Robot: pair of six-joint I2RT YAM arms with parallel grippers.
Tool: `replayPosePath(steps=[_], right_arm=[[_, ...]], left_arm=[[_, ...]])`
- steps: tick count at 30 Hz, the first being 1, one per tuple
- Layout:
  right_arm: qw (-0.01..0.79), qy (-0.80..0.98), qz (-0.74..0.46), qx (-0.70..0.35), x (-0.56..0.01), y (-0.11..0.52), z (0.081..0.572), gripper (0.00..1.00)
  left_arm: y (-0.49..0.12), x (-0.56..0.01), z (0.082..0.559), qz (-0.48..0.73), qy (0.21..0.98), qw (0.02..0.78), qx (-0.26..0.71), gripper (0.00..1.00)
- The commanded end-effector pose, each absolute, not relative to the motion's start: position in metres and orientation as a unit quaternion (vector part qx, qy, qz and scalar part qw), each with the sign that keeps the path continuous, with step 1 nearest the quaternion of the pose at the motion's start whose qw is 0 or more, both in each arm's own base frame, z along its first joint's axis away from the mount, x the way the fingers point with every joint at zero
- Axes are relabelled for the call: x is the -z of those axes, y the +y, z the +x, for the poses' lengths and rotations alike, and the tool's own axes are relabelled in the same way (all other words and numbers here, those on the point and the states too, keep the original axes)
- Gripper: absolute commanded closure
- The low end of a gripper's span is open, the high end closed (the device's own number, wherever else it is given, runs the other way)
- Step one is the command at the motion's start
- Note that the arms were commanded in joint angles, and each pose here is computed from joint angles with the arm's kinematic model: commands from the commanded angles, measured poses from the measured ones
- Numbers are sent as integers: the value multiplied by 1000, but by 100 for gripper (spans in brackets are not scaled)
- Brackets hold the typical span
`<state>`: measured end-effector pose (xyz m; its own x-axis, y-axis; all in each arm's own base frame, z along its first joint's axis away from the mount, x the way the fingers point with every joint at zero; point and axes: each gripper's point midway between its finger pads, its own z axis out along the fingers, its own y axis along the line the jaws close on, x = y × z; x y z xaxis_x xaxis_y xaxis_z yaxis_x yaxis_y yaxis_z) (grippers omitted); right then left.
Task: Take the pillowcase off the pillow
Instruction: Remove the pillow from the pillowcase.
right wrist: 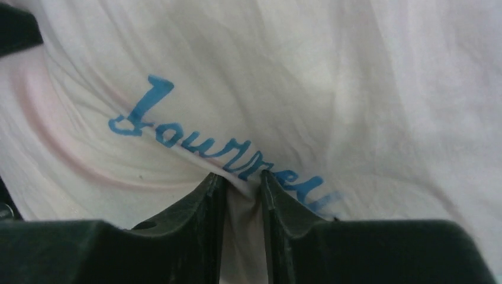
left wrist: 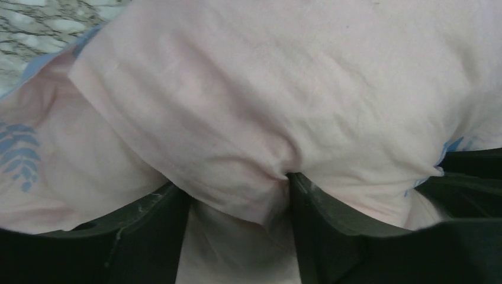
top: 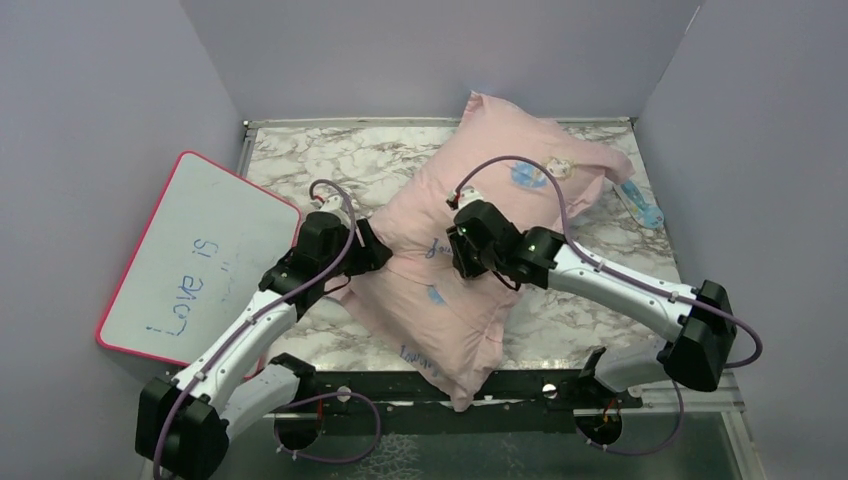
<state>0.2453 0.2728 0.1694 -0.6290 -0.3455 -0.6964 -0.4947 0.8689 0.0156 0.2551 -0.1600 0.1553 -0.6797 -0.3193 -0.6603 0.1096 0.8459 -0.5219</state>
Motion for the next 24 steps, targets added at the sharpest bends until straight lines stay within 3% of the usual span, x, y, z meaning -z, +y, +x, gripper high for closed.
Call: replayPosePath(steps=[1,3,6,8,13,14,15,19,22,24], right_arm=[[267,932,-208,-133,-119,247,198,78],[250,919,-214,-217,-119,260,173,86],[250,910,-193,-267,-124,254,153,86],[282,908,-169,-261,-138,239,155,83],[373,866,-172,-284,-207,227,163,51],[379,853,-189,-304,-221,233,160,48],[384,840,-204,-324,-234,240,157,44],[402,826,-216,-330,-265,249,166,28],[437,835,-154,-297,-280,240,188,12],[462,821,-121,-312,-297,239,194,6]], left_arm=[[-193,-147,261,-18,863,373,340,50],[-201,-146,269,-6,858,374,352,69],[-214,-146,280,16,857,370,359,91],[-226,-151,284,35,851,369,371,94],[-232,-167,288,43,837,399,373,93],[-227,-171,288,36,834,410,367,86],[-221,-173,287,26,833,420,359,70],[-179,-183,282,-35,837,463,289,25],[-146,-197,271,-87,827,496,248,6],[-132,-207,259,-109,815,513,247,1]])
